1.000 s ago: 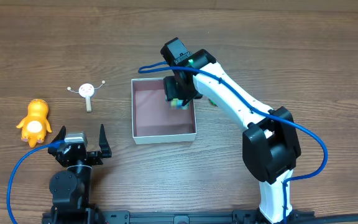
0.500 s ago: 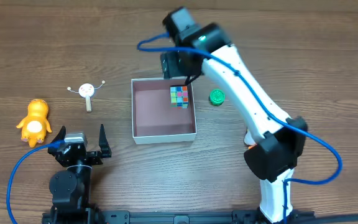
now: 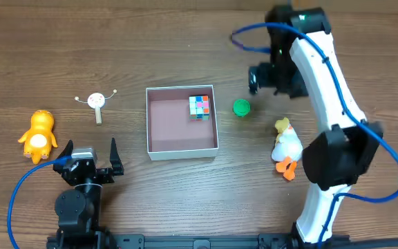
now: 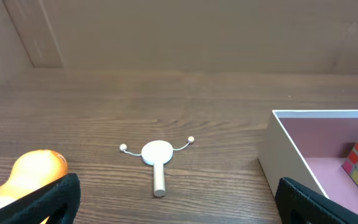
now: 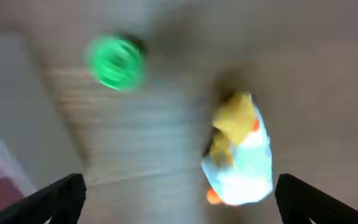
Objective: Pack container
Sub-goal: 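Move right gripper to the white duck plush and grasp it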
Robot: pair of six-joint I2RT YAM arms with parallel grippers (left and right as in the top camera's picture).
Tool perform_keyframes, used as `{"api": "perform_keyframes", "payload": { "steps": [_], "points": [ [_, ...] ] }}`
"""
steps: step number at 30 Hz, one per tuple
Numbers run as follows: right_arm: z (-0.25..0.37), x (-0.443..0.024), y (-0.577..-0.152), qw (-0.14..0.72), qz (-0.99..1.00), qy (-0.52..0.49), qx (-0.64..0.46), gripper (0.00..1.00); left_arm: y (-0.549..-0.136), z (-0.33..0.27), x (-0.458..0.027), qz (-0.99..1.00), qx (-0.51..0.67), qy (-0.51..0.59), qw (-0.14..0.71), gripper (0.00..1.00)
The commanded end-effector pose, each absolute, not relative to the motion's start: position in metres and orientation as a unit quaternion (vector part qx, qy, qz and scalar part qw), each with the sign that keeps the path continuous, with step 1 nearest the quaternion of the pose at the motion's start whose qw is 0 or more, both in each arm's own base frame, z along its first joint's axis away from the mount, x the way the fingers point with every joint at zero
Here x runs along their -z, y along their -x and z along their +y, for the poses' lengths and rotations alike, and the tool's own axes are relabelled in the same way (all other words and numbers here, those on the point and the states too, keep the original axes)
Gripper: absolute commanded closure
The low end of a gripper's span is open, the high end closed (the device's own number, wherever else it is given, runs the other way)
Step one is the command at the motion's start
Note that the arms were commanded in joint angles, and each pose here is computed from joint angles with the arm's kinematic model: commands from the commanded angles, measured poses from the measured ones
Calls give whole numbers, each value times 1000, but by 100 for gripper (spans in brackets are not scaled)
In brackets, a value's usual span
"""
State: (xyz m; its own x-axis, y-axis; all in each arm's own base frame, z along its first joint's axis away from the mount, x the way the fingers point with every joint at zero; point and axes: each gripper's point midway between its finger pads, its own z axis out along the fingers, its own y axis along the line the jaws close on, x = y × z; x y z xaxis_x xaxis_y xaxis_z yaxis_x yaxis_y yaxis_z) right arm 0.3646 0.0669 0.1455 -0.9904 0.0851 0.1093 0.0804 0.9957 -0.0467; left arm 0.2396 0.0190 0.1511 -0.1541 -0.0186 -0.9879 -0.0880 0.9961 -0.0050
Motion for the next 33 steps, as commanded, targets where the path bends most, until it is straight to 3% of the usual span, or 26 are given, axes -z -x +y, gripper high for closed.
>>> {"api": "perform_keyframes", "payload": {
  "steps": [1, 7, 18, 24, 33],
  "points": [
    [47, -140, -344, 86, -991, 99, -16, 0, -239, 22, -152, 757, -27, 45, 651, 0],
    [38, -170, -299, 70, -991, 117, 10, 0, -239, 22, -152, 757, -27, 45, 651, 0],
    [23, -70, -238, 174, -980, 93, -29, 0, -239, 22, -152, 757, -27, 45, 651, 0],
    [24, -36, -252, 128, -989, 71, -17, 0, -239, 22, -152, 757, -27, 45, 651, 0],
    [26, -31, -277, 77, -996, 52, -8, 0, -239, 22, -152, 757, -27, 45, 651, 0]
  ]
}}
